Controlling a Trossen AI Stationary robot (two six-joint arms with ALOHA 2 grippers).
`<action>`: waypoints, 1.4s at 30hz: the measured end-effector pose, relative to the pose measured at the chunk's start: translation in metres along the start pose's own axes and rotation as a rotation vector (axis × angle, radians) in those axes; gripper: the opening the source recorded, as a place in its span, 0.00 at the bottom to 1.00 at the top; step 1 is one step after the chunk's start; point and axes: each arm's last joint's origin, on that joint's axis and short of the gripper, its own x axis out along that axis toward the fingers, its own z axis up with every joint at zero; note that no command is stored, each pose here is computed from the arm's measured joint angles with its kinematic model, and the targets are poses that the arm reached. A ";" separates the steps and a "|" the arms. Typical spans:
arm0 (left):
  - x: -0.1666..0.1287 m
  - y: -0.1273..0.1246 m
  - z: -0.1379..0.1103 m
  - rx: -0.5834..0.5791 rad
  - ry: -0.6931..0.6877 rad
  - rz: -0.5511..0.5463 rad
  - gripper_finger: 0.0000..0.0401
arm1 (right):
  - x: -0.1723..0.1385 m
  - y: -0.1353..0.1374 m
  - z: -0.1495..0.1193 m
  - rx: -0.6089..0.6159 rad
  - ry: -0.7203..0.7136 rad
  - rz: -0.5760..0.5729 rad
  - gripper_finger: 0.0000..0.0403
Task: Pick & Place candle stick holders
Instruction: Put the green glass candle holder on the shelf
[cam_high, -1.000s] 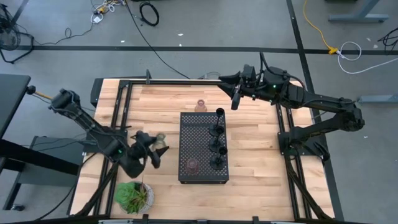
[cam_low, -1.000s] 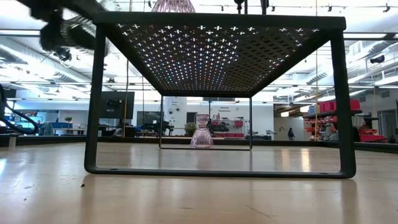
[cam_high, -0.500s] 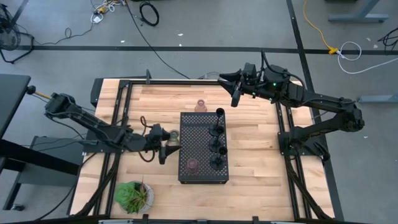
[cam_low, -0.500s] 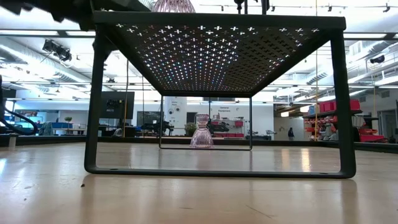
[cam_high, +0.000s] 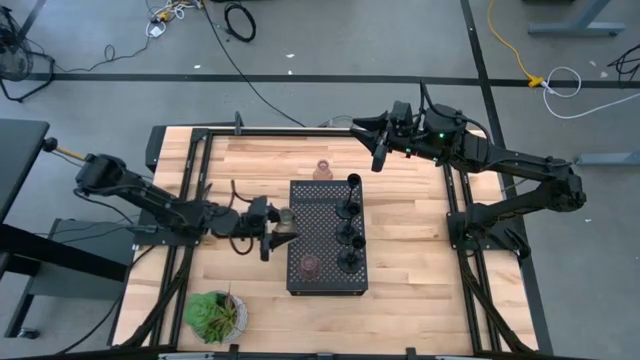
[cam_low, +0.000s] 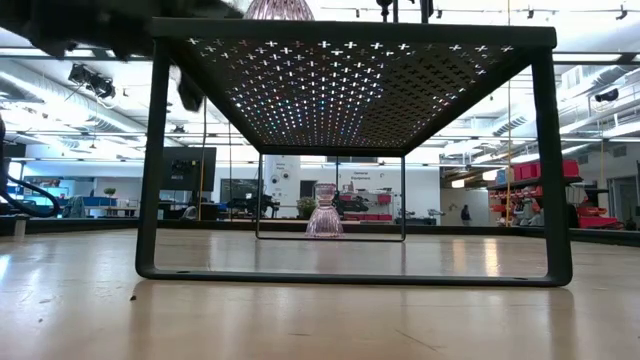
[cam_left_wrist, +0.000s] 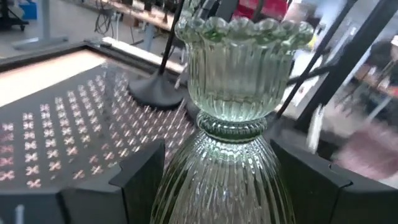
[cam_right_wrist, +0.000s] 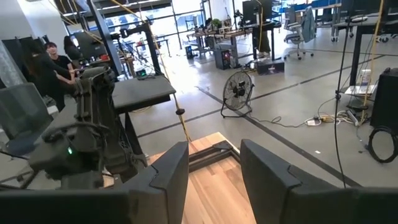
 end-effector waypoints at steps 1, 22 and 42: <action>0.003 0.002 -0.003 0.014 0.015 -0.002 0.68 | 0.000 0.000 0.000 0.000 -0.002 0.000 0.36; 0.065 0.014 -0.009 0.069 0.057 -0.149 0.68 | 0.000 0.000 0.000 0.000 0.001 0.005 0.36; 0.067 0.011 -0.007 -0.020 0.065 -0.165 0.68 | 0.000 0.000 -0.001 -0.010 0.014 0.006 0.36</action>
